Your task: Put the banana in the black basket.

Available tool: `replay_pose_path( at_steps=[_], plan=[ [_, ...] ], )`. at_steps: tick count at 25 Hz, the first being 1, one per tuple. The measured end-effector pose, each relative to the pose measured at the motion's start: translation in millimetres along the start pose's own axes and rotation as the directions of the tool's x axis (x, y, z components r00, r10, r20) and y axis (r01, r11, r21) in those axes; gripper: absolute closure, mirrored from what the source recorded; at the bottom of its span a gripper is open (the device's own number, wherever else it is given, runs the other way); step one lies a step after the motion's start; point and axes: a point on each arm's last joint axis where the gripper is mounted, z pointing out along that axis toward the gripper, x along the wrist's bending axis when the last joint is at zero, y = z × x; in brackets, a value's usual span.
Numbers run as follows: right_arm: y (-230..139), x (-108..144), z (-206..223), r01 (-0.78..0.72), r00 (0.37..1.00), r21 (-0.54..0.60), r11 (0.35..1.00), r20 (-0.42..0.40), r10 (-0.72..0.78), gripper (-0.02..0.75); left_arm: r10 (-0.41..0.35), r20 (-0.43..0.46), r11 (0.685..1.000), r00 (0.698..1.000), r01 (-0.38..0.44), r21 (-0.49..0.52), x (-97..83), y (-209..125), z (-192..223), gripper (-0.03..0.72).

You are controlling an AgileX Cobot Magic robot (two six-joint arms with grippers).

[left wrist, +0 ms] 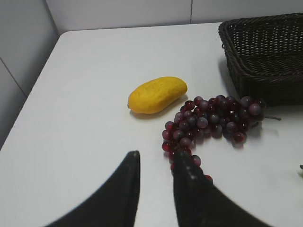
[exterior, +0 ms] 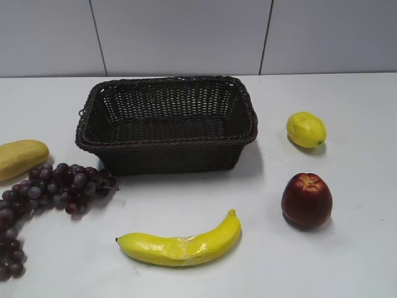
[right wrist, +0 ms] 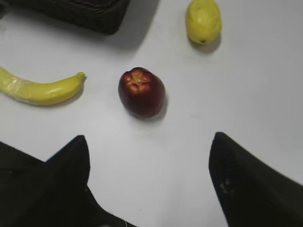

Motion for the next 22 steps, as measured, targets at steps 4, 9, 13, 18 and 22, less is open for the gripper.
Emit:
replay_pose_path(
  at_steps=[4,9,13,18,22],
  plan=[
    [27.4,12.2,34.9,0.153,0.986,0.117,0.981,-0.092,-0.143,0.147,0.000,0.000,1.000,1.000,0.000,0.000,0.0,0.0,0.0,0.451],
    [42.9,48.6,83.1,0.394,0.906,0.213,0.894,-0.256,-0.338,0.148,0.000,0.000,1.000,1.000,0.000,0.000,0.0,0.0,0.0,0.451],
    [41.4,88.0,116.2,0.580,0.790,0.221,0.785,-0.388,-0.474,0.149,0.000,0.000,1.000,1.000,0.000,0.000,0.0,0.0,0.0,0.451],
    [37.1,130.5,158.8,0.718,0.662,0.183,0.671,-0.478,-0.577,0.149,0.000,0.000,1.000,1.000,0.000,0.000,0.0,0.0,0.0,0.451],
    [27.9,151.3,197.5,0.788,0.579,0.167,0.593,-0.529,-0.620,0.149,0.000,0.000,1.000,1.000,0.000,0.000,0.0,0.0,0.0,0.451]
  ],
)
